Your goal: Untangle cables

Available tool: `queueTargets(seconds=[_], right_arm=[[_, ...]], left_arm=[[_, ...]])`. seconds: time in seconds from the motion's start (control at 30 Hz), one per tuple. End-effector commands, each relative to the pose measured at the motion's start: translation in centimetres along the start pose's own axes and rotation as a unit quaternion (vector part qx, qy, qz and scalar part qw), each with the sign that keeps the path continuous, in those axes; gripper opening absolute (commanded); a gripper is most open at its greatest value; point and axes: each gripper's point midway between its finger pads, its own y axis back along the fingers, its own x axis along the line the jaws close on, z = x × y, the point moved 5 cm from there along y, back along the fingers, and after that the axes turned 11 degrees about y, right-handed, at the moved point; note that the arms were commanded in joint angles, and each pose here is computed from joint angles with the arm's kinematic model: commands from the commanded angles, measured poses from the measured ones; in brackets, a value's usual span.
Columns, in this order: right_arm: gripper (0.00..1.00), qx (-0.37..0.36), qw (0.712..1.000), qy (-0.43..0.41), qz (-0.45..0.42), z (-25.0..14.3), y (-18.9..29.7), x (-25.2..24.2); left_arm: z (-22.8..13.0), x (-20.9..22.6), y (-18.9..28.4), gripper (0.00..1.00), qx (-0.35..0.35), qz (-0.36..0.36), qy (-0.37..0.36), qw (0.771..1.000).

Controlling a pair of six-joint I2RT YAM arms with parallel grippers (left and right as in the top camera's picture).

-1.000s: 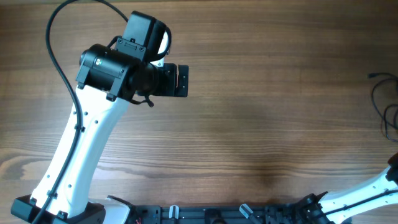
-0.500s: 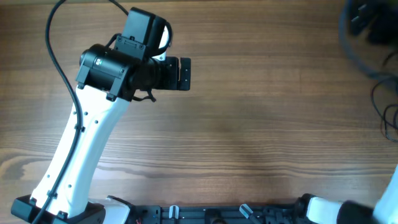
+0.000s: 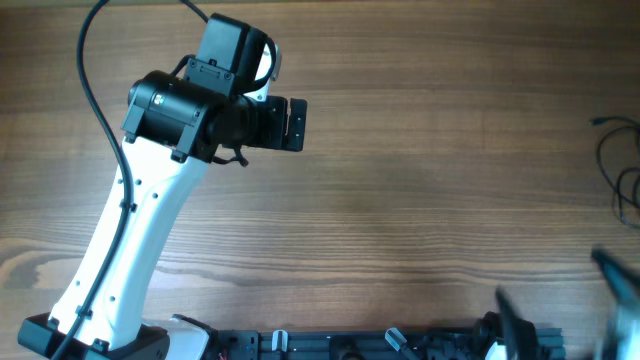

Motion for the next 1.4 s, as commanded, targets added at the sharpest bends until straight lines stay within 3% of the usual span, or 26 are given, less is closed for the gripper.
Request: queueTargets(seconds=[0.0, 0.07, 0.1, 0.2, 0.3, 0.37, 0.53, 0.57, 0.67, 0.83, 1.03, 1.2, 1.37], right_arm=[[1.0, -0.078, 0.996, 0.043, -0.011, 0.1, 4.2, 3.4], [1.0, -0.05, 0.997, 0.04, -0.039, -1.8, 5.1, 3.2], [1.0, -0.012, 0.999, 0.008, -0.039, -3.4, 4.9, 2.8], [1.0, -0.015, 0.995, -0.094, -0.002, -4.7, 4.7, 3.5], [1.0, 0.002, 1.0, 0.004, 0.0, -6.6, 3.8, 4.1], [1.0, -0.028, 0.997, 0.07, 0.029, -7.4, 3.2, 5.3], [1.0, -0.097, 0.993, 0.073, 0.002, -11.1, 1.3, 6.5], [1.0, -0.089, 0.993, 0.076, 0.015, -11.2, 0.2, 6.2], [1.0, -0.161, 0.982, 0.101, 0.016, -9.3, -2.6, 4.6], [1.0, -0.261, 0.961, 0.086, -0.012, -9.6, -10.2, 0.7], [1.0, -0.291, 0.951, -0.055, -0.088, -16.4, -17.0, -2.3], [1.0, -0.253, 0.948, -0.107, -0.162, -20.0, -18.6, -3.9], [1.0, -0.177, 0.957, -0.161, -0.166, -23.7, -20.3, -3.7]], left_arm=[[-0.4, -0.1, 0.1, 1.0, 0.006, -0.002, -0.026, 1.0], [-0.4, -0.1, 0.1, 1.0, 0.007, -0.002, -0.033, 0.999], [-0.4, -0.1, 0.1, 1.0, 0.007, -0.002, -0.035, 0.999], [-0.4, -0.1, 0.1, 1.0, 0.007, -0.002, -0.036, 0.999], [-0.4, -0.1, 0.1, 1.0, 0.007, -0.002, -0.036, 0.999], [-0.4, -0.1, 0.1, 1.0, 0.007, -0.002, -0.036, 0.999], [-0.5, 0.0, 0.1, 1.0, 0.01, -0.001, -0.036, 0.999], [-0.5, 0.0, 0.1, 1.0, 0.01, -0.001, -0.036, 0.999], [-0.6, 0.0, 0.1, 1.0, 0.011, -0.001, -0.036, 0.999], [-0.5, 0.0, 0.1, 1.0, 0.01, -0.001, -0.036, 0.999], [-0.5, 0.0, 0.1, 1.0, 0.01, -0.001, -0.036, 0.999], [-0.5, 0.0, 0.1, 1.0, 0.01, -0.001, -0.036, 0.999], [-0.5, 0.0, 0.1, 1.0, 0.01, -0.001, -0.036, 0.999]])
